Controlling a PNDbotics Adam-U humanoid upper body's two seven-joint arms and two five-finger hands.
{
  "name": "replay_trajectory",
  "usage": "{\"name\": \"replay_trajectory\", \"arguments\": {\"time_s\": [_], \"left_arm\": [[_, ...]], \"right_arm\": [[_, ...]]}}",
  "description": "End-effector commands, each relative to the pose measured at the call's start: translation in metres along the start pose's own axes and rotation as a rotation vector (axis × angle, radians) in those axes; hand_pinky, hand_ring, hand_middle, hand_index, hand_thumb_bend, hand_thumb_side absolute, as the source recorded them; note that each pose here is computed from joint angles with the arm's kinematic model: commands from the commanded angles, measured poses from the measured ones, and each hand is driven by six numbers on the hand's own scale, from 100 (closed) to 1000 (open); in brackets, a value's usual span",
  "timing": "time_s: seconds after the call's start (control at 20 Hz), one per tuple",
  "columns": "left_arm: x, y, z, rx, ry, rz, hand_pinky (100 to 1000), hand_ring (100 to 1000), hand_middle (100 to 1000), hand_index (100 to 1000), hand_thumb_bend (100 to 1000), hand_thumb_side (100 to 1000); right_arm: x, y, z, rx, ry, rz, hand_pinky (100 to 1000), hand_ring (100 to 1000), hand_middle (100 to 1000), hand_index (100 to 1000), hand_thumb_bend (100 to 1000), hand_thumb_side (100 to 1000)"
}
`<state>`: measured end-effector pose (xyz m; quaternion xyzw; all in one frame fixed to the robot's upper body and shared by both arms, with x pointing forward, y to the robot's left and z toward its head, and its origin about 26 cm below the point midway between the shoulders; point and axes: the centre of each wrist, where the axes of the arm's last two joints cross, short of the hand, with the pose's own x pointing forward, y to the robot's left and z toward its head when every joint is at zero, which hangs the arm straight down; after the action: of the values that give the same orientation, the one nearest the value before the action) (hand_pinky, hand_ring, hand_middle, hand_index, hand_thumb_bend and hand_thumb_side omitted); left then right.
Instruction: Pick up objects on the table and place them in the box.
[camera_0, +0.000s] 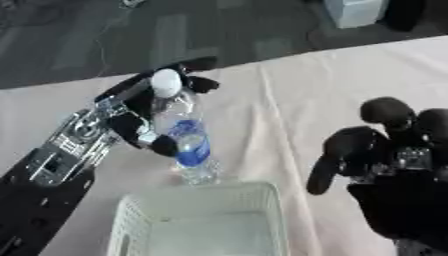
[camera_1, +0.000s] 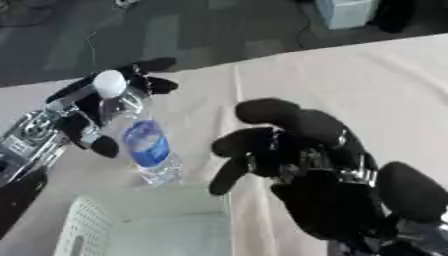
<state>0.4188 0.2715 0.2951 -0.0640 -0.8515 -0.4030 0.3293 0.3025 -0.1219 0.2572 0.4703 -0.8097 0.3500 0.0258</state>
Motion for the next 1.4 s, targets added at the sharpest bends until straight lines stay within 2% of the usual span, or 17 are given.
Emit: {"name": "replay_trajectory", "arguments": {"time_s": [0.05, 0.65, 1.4], "left_arm": [[0.007, 0.004, -0.002, 0.017, -0.01, -0.04, 956, 894, 1000, 951, 1000, 479], [0.005, 0.0, -0.003, 0.02, -0.003, -0.036, 980, 908, 1000, 957, 1000, 524], [-0.003, -0.018, -0.007, -0.023, -0.009, 0.026, 991, 913, 1000, 960, 1000, 559]], "right_arm": [[0.005, -0.001, -0.007, 0.026, -0.021, 0.006, 698, 850, 908, 922, 100, 1000], [0.006, -0.001, -0.005, 0.024, -0.012, 0.004, 699, 851, 910, 923, 100, 1000], [0.006, 0.0, -0.001, 0.011, 0.007, 0.007, 701, 853, 913, 926, 100, 1000]]}}
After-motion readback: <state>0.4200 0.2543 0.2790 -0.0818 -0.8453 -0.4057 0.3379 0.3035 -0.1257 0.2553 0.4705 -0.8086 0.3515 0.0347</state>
